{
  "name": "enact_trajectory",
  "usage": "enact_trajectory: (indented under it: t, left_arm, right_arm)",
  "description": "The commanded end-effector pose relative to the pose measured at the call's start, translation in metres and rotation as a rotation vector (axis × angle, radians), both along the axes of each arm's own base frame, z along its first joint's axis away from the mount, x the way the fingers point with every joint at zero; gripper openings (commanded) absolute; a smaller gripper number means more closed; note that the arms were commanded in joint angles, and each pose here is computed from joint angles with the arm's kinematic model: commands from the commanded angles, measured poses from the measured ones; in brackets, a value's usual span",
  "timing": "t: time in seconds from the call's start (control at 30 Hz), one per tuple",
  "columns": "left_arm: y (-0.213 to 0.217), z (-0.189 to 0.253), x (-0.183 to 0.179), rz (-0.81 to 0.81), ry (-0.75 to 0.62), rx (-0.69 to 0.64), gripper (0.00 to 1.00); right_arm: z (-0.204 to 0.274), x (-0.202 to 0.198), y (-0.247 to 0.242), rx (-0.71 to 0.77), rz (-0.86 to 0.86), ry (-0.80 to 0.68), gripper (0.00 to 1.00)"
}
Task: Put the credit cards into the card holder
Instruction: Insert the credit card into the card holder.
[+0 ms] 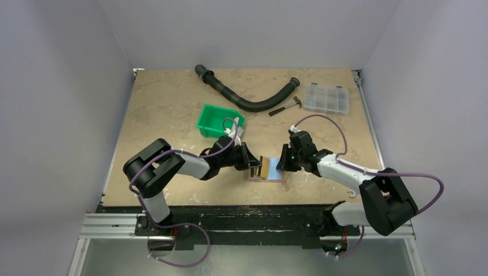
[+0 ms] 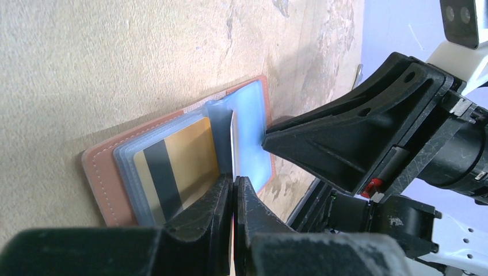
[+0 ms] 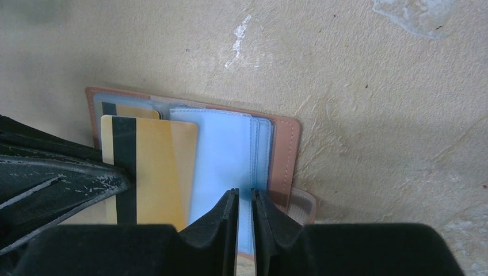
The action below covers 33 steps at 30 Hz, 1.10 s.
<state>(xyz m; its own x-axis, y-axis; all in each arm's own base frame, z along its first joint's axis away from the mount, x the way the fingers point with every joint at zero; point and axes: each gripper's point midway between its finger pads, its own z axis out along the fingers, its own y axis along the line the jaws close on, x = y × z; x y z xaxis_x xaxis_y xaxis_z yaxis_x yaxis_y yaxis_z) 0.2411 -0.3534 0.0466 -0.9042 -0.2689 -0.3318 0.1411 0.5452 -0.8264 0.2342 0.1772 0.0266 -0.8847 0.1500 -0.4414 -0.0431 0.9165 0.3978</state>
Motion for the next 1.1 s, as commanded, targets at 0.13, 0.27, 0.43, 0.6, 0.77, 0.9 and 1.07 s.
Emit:
enact_trajectory:
  t: [0.13,0.27,0.43,0.6,0.77,0.9,1.07]
  left_arm:
    - [-0.005,0.011,0.019,0.011,-0.101,0.003,0.0]
    - [-0.007,0.01,0.019,0.001,-0.102,-0.002,0.0]
    - [-0.01,0.006,0.012,-0.011,-0.071,-0.038,0.0]
    - [-0.007,-0.003,0.009,-0.002,-0.059,0.02,0.0]
    - [-0.01,-0.011,0.007,0.003,-0.047,0.13,0.08]
    - [-0.01,-0.014,0.005,0.011,-0.036,0.193,0.32]
    - [-0.011,-0.014,0.004,0.007,-0.03,0.259,0.49]
  right_arm:
    - [-0.003,-0.002,-0.001,-0.008,0.018,-0.003,0.21]
    - [-0.003,-0.001,-0.001,-0.009,0.018,-0.005,0.21]
    - [0.001,-0.001,0.001,0.003,0.022,-0.006,0.22]
    - [0.018,-0.001,0.007,0.064,0.006,-0.032,0.28]
    - [0.02,0.0,0.007,0.063,0.0,-0.034,0.28]
    - [0.015,-0.003,0.008,0.066,0.012,-0.022,0.27]
    - [0.011,-0.006,0.003,0.048,0.002,-0.015,0.26]
